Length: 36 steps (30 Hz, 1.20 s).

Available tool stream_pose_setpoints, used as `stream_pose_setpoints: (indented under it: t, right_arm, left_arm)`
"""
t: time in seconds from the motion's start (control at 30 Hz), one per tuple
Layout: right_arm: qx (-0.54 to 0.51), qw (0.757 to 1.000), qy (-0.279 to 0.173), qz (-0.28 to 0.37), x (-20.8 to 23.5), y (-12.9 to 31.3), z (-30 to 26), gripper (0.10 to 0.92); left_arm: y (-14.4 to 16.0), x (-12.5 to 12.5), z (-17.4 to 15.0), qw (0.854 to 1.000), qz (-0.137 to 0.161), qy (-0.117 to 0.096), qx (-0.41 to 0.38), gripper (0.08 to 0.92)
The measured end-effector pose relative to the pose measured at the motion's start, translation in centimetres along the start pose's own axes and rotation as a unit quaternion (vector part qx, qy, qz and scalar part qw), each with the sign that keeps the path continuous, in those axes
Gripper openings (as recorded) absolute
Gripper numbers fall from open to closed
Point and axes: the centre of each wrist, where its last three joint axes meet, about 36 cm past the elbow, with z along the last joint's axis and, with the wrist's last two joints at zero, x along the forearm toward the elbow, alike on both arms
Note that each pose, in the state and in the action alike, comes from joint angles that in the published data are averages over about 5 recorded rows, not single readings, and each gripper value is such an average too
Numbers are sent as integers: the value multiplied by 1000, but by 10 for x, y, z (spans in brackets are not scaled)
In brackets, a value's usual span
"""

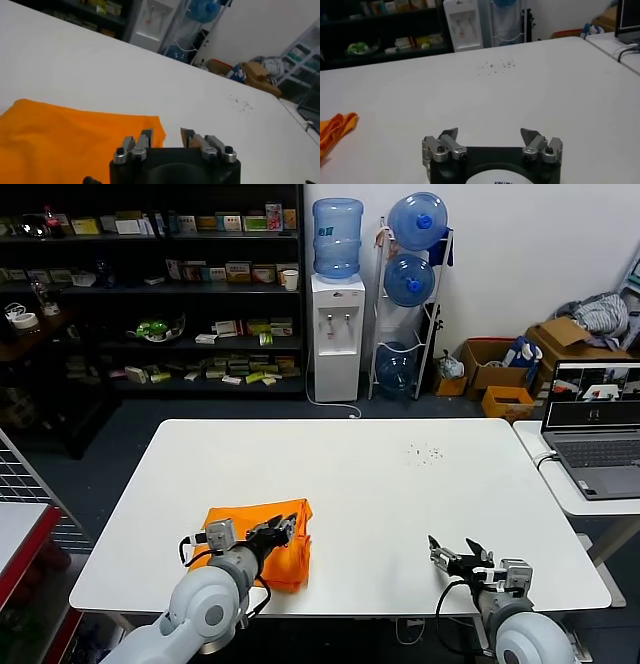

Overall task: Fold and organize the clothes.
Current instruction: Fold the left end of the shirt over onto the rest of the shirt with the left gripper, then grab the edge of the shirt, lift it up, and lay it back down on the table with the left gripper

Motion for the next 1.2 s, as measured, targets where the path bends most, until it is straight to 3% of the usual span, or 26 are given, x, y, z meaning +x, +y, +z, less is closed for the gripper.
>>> stream_pose_setpoints:
  t: [0.17, 0.4, 0.73, 1.0, 1.2]
  right_arm:
    - [0, 1000, -2, -5, 0, 0, -1, 823]
    - [-3, 1000, -3, -13, -3, 1, 0, 823]
    - [-3, 1000, -3, -16, -2, 1, 2, 823]
    - [-1, 1000, -3, -13, 0, -2, 1, 823]
    - [-2, 1000, -1, -14, -2, -1, 2, 823]
  left_arm:
    - [24, 6, -7, 1000, -18, -5, -11, 630]
    - [94, 16, -23, 997, -51, -7, -60, 803]
    - [180, 22, -49, 993, -44, 36, -108, 823]
    - [212, 26, -60, 990, -18, 78, -118, 823]
    - [222, 26, -62, 988, 0, 95, -119, 823]
